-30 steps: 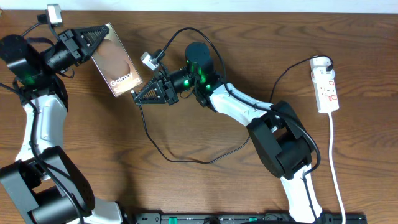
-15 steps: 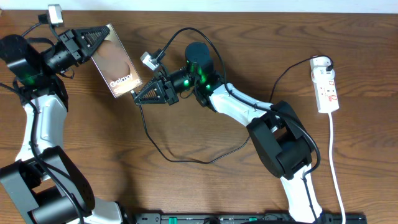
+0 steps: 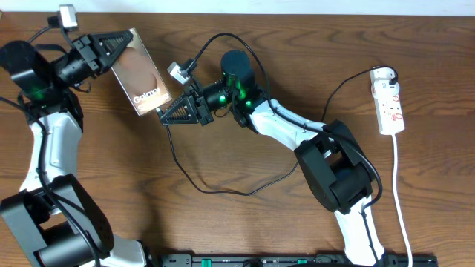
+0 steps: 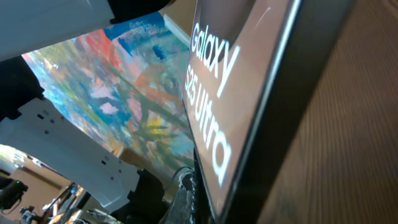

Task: Plug charger to phone and switch on socket

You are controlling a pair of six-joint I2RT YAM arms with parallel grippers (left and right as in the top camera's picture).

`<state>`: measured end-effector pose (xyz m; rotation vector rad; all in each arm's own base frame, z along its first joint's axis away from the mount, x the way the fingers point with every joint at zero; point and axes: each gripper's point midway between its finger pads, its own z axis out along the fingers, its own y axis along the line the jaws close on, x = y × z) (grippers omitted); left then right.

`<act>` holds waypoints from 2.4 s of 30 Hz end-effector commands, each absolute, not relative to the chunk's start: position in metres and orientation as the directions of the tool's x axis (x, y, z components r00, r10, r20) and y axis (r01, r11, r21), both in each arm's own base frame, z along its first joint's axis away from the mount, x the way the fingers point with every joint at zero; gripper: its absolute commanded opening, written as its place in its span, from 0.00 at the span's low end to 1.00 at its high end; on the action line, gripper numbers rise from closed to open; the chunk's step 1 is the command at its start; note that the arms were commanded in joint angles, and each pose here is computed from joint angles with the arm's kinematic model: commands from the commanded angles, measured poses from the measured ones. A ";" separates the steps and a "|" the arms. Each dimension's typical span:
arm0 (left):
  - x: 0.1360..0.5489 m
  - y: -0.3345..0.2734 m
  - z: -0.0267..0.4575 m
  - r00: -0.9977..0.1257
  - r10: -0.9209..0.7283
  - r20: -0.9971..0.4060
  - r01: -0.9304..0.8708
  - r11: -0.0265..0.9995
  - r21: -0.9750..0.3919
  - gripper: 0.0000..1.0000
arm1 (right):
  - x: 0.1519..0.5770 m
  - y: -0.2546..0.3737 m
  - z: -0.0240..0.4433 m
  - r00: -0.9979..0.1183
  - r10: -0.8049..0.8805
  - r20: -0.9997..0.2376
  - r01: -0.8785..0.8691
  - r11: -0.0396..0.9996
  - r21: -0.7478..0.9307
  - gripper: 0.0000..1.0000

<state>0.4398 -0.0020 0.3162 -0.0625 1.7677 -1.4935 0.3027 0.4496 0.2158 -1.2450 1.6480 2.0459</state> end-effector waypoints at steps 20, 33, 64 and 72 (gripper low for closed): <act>0.425 -0.018 0.324 -0.690 -0.413 -0.594 0.521 0.286 -0.804 0.07 | 0.307 0.455 0.224 -0.634 -0.288 -0.717 -0.646 -0.311 0.697 0.01; 0.424 -0.019 0.324 -0.686 -0.404 -0.605 0.532 0.288 -0.796 0.07 | 0.315 0.457 0.231 -0.648 -0.244 -0.721 -0.659 -0.293 0.692 0.01; 0.427 -0.017 0.324 -0.659 -0.414 -0.628 0.545 0.312 -0.778 0.07 | 0.340 0.452 0.233 -0.722 -0.188 -0.666 -0.631 -0.215 0.745 0.01; 0.427 -0.017 0.324 -0.657 -0.408 -0.634 0.552 0.313 -0.773 0.07 | 0.342 0.452 0.233 -0.728 -0.180 -0.662 -0.630 -0.208 0.749 0.01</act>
